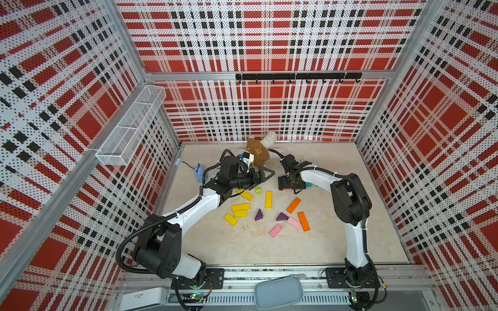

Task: Assemble a carrot with building blocks
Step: Pick up the building block from the center of the board, then assemble the building block at the center of the board.

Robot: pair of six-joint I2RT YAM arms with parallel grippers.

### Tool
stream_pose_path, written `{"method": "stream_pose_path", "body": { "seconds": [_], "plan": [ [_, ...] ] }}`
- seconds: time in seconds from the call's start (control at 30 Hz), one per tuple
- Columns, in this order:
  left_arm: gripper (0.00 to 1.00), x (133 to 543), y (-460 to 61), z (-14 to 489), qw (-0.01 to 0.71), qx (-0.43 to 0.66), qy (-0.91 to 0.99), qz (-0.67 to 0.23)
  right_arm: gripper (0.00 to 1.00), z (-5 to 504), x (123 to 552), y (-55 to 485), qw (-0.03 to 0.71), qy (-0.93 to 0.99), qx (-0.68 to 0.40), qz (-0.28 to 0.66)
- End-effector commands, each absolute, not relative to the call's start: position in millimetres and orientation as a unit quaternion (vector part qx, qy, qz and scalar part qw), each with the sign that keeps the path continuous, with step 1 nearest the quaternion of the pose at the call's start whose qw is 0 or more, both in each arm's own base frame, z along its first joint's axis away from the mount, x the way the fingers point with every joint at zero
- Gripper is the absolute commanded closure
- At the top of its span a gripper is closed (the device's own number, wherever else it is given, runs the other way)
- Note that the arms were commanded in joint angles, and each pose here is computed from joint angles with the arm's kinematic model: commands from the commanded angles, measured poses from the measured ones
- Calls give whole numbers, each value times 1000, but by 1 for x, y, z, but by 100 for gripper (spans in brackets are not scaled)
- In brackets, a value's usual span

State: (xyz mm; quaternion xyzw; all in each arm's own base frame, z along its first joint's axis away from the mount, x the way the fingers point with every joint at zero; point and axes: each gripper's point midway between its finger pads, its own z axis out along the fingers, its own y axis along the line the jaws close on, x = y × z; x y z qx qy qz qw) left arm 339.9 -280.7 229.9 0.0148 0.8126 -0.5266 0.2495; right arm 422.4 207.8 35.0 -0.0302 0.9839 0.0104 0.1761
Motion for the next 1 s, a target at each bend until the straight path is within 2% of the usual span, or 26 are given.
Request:
{"method": "stream_pose_path", "body": {
  "seconds": [0.0,0.2,0.43,0.67,0.97],
  "plan": [
    [0,338,-286,234,250,25,807,-535,17,72,428,204,218,975,-40,14],
    [0,336,-289,235,248,30,806,-537,17,88,419,186,227,973,-41,6],
    [1,332,-293,235,245,35,805,-539,17,97,400,126,237,971,-4,-14],
    [0,329,-299,232,240,43,806,-539,17,71,380,76,219,975,12,-34],
    [0,328,-300,231,238,45,806,-540,17,43,388,79,207,978,-26,-1]
  ]
}}
